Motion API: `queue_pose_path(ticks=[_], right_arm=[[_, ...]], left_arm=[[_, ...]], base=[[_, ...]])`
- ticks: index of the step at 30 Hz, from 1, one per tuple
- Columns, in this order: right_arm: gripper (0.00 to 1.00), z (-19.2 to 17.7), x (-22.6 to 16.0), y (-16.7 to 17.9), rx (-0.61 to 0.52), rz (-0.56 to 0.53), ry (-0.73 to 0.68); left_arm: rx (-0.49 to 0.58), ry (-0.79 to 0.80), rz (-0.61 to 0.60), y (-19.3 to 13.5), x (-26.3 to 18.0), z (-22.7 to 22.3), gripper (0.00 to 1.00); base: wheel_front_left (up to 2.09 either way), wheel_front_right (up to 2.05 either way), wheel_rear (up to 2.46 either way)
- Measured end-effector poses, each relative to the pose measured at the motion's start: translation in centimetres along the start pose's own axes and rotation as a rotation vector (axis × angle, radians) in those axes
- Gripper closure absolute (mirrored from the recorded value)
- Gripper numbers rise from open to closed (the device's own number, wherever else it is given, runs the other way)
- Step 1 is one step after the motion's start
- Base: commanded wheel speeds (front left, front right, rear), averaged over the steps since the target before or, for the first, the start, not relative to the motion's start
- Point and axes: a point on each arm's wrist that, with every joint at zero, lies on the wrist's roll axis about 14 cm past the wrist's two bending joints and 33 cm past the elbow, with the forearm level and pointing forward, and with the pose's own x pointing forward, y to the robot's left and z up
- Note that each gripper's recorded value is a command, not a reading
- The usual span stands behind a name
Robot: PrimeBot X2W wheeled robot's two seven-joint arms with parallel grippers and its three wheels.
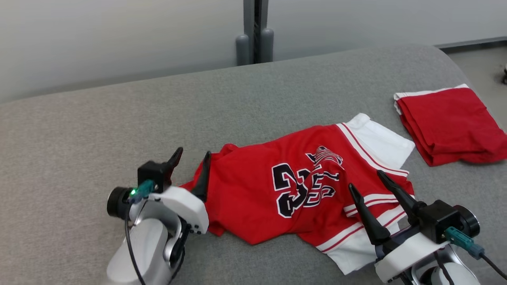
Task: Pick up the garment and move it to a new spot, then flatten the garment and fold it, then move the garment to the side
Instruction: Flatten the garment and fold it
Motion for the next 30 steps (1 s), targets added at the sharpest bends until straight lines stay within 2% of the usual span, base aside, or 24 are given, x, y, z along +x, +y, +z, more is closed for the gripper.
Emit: queue_pose_path(ticks=[5,11,18,27,28,29,30], right_arm=[[0.0,-1.3,0.0,-0.7,0.014,-0.036,0.029],[0.0,-4.0,-0.3,-0.2,0.054,-0.052,0.105],[0.0,-5.6,-0.1,0.1,0.067,-0.056,0.138],[0.0,-6.1,0.0,-0.1,0.062,-0.058,0.147],[0.0,-6.1,0.0,-0.1,0.063,-0.058,0.148],[0.0,-6.2,0.0,-0.1,0.063,-0.058,0.15],[0.0,-6.3,0.1,0.0,0.061,-0.057,0.152]], left_arm=[[0.029,0.178,-0.065,-1.1,4.1,-2.5,0.0],[0.044,0.351,-0.11,-2.1,6.7,-5.4,0.0],[0.076,0.462,-0.128,-2.4,8.2,-7.2,0.0],[0.085,0.558,-0.168,-3.1,7.9,-8.4,0.0],[0.085,0.57,-0.172,-3.1,7.8,-8.7,0.03],[0.087,0.576,-0.175,-3.2,7.7,-8.8,0.59],[0.085,0.579,-0.177,-3.3,7.7,-8.9,1.0]], base=[[0.0,0.0,0.0],[0.0,0.0,0.0],[0.0,0.0,0.0],[0.0,0.0,0.0],[0.0,0.0,0.0],[0.0,0.0,0.0],[0.0,0.0,0.0]])
